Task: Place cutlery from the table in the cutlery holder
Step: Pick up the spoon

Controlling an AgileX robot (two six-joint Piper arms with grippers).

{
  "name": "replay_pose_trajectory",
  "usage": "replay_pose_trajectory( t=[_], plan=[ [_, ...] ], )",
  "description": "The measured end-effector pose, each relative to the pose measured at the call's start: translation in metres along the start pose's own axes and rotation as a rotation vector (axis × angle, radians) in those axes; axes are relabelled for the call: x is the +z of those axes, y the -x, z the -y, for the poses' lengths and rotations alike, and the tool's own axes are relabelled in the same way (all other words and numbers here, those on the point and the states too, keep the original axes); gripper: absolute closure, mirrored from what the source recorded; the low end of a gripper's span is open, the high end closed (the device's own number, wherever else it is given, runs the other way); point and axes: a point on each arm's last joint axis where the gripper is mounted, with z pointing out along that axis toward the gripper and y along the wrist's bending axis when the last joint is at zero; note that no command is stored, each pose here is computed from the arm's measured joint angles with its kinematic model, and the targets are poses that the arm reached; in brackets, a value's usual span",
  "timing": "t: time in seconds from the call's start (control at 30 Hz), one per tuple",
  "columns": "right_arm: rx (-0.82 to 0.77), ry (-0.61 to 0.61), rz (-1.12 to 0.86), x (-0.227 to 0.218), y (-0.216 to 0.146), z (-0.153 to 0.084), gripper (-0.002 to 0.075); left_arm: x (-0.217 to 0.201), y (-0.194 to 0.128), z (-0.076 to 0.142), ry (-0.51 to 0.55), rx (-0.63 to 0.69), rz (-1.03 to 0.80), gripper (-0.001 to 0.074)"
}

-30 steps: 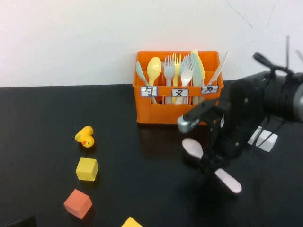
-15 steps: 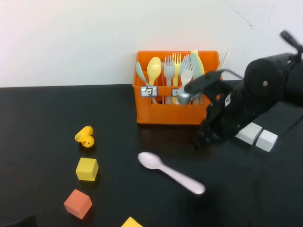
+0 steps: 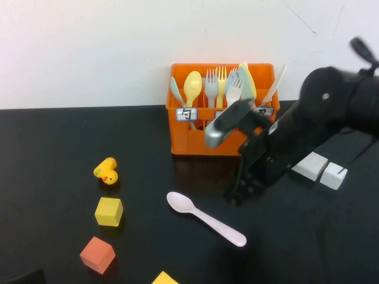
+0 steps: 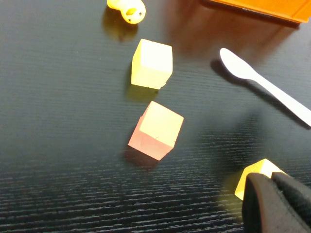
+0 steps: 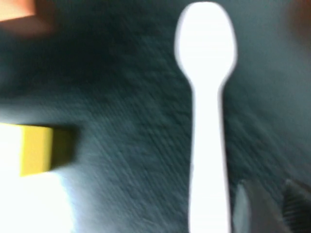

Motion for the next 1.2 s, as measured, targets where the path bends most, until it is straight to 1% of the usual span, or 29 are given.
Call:
replay_pose_trajectory(
  t=[0.03, 0.13, 0.2, 0.3, 0.4, 0.5, 0.57, 0.83, 0.93, 1.03, 1.2],
  plan=[
    [-0.009, 0.029, 0.004, 0.005, 0.000, -0.002, 0.0564, 0.000, 0.000, 0.000, 0.000, 0.000, 0.000, 0.0736],
    [-0.056, 0.088, 0.009, 0.021, 0.003, -0.008, 0.0386, 0.000, 0.000, 0.000, -0.002, 0.000, 0.004, 0.0736],
    [-0.100, 0.105, -0.003, 0.032, 0.006, -0.013, 0.0304, 0.000, 0.000, 0.000, -0.002, 0.000, 0.004, 0.0736],
    [-0.173, 0.106, -0.050, 0.052, 0.009, -0.020, 0.0258, 0.000, 0.000, 0.000, -0.002, 0.000, 0.004, 0.0736],
    [-0.224, 0.067, -0.107, 0.067, 0.013, -0.022, 0.0244, 0.000, 0.000, 0.000, -0.002, 0.000, 0.004, 0.0736],
    [-0.234, 0.017, -0.150, 0.074, 0.014, -0.018, 0.0241, 0.000, 0.000, 0.000, -0.001, 0.000, 0.003, 0.0736],
    [-0.233, 0.004, -0.167, 0.077, 0.015, -0.015, 0.0240, 0.000, 0.000, 0.000, -0.001, 0.000, 0.001, 0.0736],
    [-0.241, 0.000, -0.186, 0.086, 0.015, -0.015, 0.0240, 0.000, 0.000, 0.000, 0.001, 0.000, -0.001, 0.0736],
    [-0.247, -0.001, -0.189, 0.086, 0.016, -0.016, 0.0258, 0.000, 0.000, 0.000, 0.001, 0.000, -0.001, 0.0736],
    [-0.254, -0.003, -0.192, 0.088, 0.016, -0.016, 0.0329, 0.000, 0.000, 0.000, 0.001, 0.000, -0.001, 0.0736],
    [-0.262, -0.001, -0.205, 0.087, 0.015, -0.016, 0.0547, 0.000, 0.000, 0.000, 0.001, 0.000, -0.001, 0.0736]
  ],
)
